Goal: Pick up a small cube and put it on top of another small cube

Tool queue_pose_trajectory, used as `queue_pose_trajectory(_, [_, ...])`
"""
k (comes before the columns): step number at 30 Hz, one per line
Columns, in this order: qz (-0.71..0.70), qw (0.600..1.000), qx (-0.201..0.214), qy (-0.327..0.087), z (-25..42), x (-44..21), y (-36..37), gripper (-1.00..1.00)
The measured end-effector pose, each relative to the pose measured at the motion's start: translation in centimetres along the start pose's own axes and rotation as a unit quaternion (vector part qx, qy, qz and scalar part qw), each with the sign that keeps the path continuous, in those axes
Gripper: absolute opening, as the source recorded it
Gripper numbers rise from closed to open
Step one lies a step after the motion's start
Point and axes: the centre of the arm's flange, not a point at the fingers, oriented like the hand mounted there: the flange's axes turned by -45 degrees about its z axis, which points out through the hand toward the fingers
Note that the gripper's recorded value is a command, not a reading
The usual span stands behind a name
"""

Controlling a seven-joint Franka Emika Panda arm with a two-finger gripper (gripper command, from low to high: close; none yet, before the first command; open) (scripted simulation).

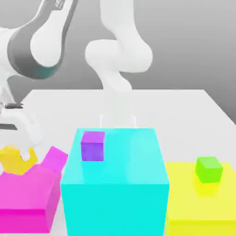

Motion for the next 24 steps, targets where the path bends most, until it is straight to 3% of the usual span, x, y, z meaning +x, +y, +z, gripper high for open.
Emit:
queue_pose_trajectory(5, [-0.155, 0.987, -0.019, -0.028, 2.3, -0.1, -17.3, -1.0])
queue_pose_trajectory(12, [-0.282, 0.956, -0.068, -0.036, 7.0, -8.7, -32.8, -1.0])
queue_pose_trajectory(20, [-0.359, 0.926, -0.114, -0.025, 11.3, -21.8, -39.8, -1.0])
queue_pose_trajectory(24, [-0.356, 0.926, -0.123, -0.025, 14.7, -23.8, -38.6, -1.0])
